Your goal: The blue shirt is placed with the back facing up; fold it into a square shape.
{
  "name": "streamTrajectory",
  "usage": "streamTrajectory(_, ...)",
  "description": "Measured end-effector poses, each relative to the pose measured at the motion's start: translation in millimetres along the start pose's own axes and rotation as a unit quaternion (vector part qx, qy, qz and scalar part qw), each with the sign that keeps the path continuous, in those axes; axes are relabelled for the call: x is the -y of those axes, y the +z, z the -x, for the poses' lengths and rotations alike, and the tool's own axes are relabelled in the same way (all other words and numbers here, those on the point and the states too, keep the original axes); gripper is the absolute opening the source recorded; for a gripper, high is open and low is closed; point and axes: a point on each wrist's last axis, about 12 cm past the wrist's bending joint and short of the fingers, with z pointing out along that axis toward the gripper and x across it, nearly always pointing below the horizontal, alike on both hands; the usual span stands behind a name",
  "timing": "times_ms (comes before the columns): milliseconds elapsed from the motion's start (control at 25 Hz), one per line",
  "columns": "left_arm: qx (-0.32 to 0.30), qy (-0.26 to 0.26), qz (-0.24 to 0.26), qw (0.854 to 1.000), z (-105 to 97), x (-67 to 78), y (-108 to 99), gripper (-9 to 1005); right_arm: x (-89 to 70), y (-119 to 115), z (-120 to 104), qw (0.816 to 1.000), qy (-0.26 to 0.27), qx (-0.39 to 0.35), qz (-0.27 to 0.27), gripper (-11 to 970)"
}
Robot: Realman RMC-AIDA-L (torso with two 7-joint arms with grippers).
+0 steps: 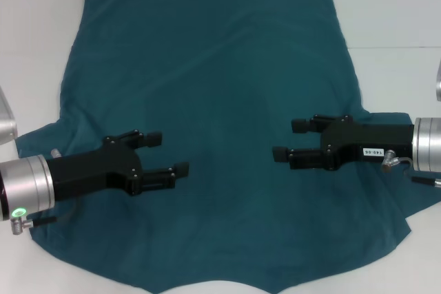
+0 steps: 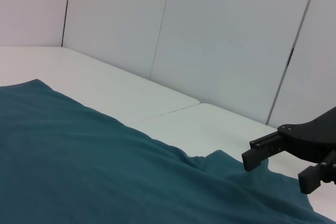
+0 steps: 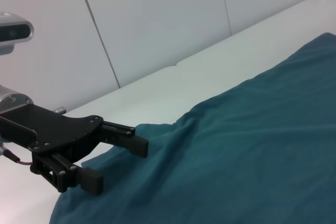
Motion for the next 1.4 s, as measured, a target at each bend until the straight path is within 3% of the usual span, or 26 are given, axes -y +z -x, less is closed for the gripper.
streamTrajectory(720, 0.007, -0.017, 0.020, 1.000, 0, -4.5, -3, 875, 0.2, 0, 0, 1.000, 0.001, 0.002, -0.001, 917)
streamTrajectory(1040, 0.037, -0.119, 0.150, 0.981, -9, -31.6, -28, 860, -0.4, 1, 2, 1.000, 0.005, 0.010, -0.001, 917)
streamTrajectory(1400, 0.067, -0.225, 0.217, 0.947, -18, -37.7, -67, 844, 0.2, 2, 2, 1.000, 0.013, 0.012, -0.004, 916)
